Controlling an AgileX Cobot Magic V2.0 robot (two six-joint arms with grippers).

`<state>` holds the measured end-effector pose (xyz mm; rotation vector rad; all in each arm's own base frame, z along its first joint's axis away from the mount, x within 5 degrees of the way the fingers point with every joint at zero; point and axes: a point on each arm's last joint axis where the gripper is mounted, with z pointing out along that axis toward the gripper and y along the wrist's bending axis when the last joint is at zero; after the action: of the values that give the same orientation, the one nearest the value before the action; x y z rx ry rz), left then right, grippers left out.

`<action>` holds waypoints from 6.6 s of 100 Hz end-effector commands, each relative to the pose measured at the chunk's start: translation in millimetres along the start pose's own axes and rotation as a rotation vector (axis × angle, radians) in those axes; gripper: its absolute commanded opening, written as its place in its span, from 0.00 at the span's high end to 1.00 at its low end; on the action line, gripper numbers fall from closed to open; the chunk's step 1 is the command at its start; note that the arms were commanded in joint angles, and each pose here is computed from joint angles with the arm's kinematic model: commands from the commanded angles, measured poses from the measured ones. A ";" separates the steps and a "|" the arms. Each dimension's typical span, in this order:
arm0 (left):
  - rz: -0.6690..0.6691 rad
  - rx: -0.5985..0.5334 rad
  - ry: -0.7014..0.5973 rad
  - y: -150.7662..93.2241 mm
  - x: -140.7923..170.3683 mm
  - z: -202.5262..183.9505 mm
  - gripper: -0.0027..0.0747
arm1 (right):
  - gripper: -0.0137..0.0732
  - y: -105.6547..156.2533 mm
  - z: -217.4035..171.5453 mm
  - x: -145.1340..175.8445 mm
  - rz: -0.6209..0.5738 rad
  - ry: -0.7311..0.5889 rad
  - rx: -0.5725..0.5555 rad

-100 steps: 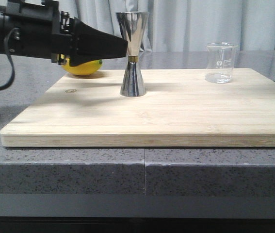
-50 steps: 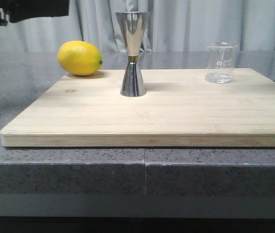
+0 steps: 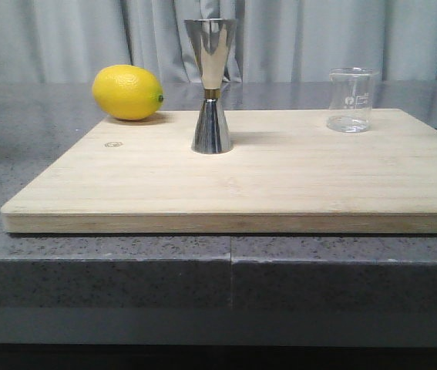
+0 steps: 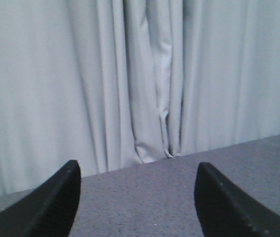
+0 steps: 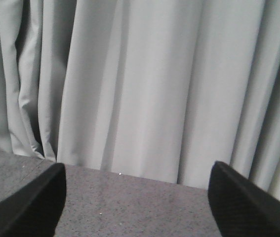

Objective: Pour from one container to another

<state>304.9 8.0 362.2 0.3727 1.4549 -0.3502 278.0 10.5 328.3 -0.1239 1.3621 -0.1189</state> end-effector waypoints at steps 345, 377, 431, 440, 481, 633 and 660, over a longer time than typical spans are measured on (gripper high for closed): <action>-0.034 -0.110 -0.028 -128.5 60.0 -170.5 0.99 | 0.92 -2.8 -215.1 -6.3 -0.072 0.113 -0.064; -0.184 -0.174 -0.006 -124.6 79.4 -173.9 0.99 | 0.92 -2.8 -215.1 -6.3 -0.072 0.113 -0.064; -0.047 -0.376 -0.168 -124.5 112.1 -217.9 0.99 | 0.92 -2.8 -215.1 -6.3 -0.072 0.113 -0.064; -0.049 -0.383 -0.128 -125.1 121.2 -220.4 0.99 | 0.92 -2.8 -215.1 -6.3 -0.072 0.113 -0.064; -0.058 -0.402 -0.023 -127.6 133.7 -229.6 0.99 | 0.92 -2.8 -215.1 -6.3 -0.072 0.113 -0.064; -0.054 -0.402 -0.022 -127.6 133.7 -229.6 0.99 | 0.92 -2.5 -217.8 -0.1 0.096 0.124 -0.048; -0.054 -0.402 -0.022 -127.6 133.7 -229.6 0.99 | 0.92 1.5 -225.3 33.5 0.217 0.173 -0.027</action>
<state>56.0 -3.4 206.3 0.0065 1.5471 -0.0862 67.3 2.8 242.4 0.0030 1.6558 0.0681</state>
